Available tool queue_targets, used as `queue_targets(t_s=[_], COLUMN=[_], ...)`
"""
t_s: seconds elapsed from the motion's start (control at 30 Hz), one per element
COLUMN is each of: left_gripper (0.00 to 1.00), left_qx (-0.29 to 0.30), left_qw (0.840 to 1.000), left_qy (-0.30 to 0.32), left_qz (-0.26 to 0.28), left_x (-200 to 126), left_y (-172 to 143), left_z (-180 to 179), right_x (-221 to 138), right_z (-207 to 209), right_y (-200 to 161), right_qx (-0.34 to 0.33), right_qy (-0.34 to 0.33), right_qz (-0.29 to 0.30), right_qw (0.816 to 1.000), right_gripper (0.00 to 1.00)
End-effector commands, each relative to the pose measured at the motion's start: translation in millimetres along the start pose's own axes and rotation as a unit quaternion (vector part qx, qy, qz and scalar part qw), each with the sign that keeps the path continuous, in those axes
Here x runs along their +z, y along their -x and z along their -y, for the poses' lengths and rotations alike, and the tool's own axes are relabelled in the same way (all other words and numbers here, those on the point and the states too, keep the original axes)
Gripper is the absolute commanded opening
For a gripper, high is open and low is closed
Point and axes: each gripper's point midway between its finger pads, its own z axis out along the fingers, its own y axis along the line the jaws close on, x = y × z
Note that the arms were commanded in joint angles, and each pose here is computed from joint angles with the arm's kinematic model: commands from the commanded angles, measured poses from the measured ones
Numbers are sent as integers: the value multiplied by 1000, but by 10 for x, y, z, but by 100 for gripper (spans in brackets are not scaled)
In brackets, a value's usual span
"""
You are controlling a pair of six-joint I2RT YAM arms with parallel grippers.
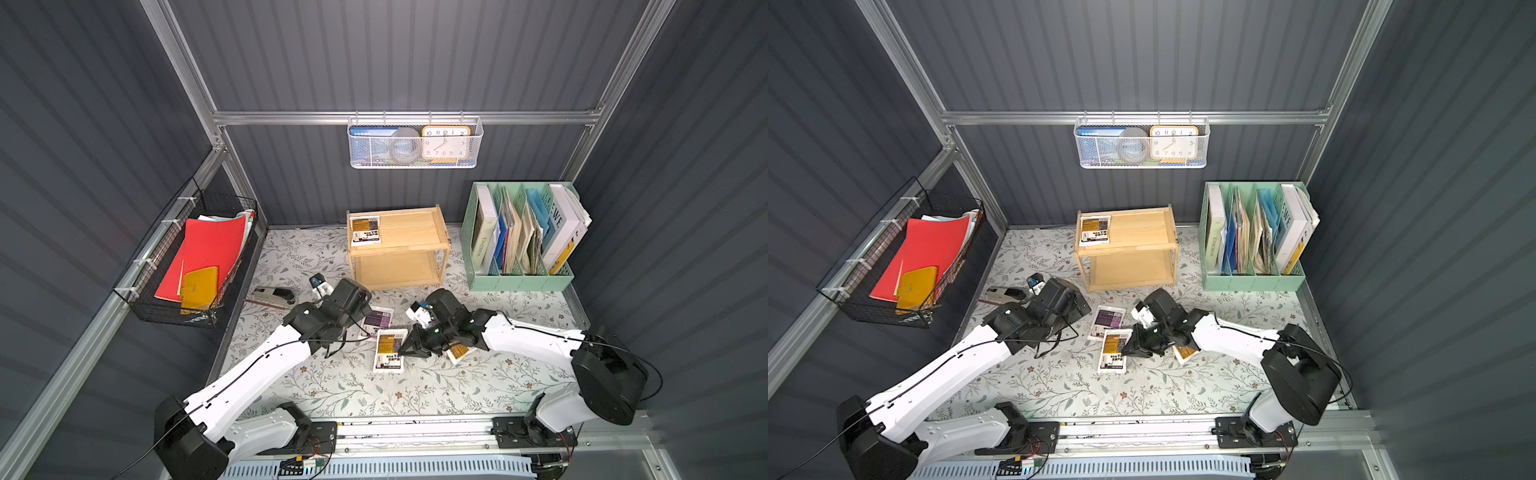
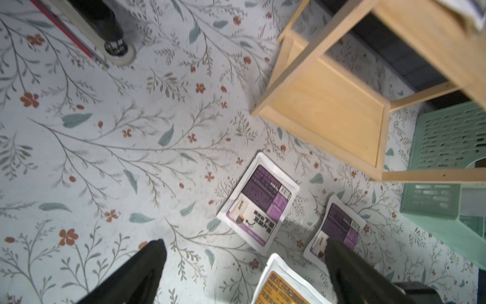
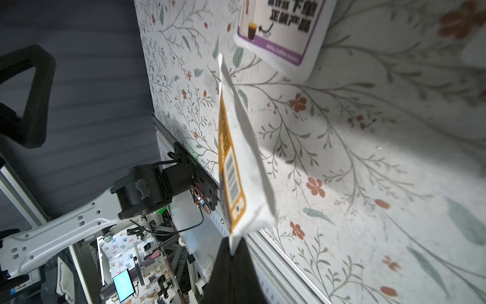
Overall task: Place the bagged coffee beans on the shelf by color
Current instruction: Place the bagged coffee beans on the shelf.
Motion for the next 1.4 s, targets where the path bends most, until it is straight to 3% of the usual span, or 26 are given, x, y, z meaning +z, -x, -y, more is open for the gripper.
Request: queue_targets(t_s=[0.0,0.4,0.73,0.97,1.37], left_gripper=[100,100,100,100,100], left_qx=[41,61,88,128,119], left_qw=[998,991,979,970,966], left_qy=[-7,-61,-133,-181,-207], left_qz=[43,98,125,100,96], left_x=[-127,-246,-363,-286,-256], left_y=[353,971,1412,1535,1653], left_z=[119,542,934,1194,1294], right_x=[-232,-886,-1394,-1631,-1784], right_z=[-109,-493,-807,-885,-902], right_y=[115,596,1174,1642,2342], right_qx=[-18,-58,-84,-87,-82], right_qy=[3,22,38,37,29], right_qz=[21,105,195,237,266], right_qw=[1000,993,976,967,960], right_gripper=[0,0,0,0,0])
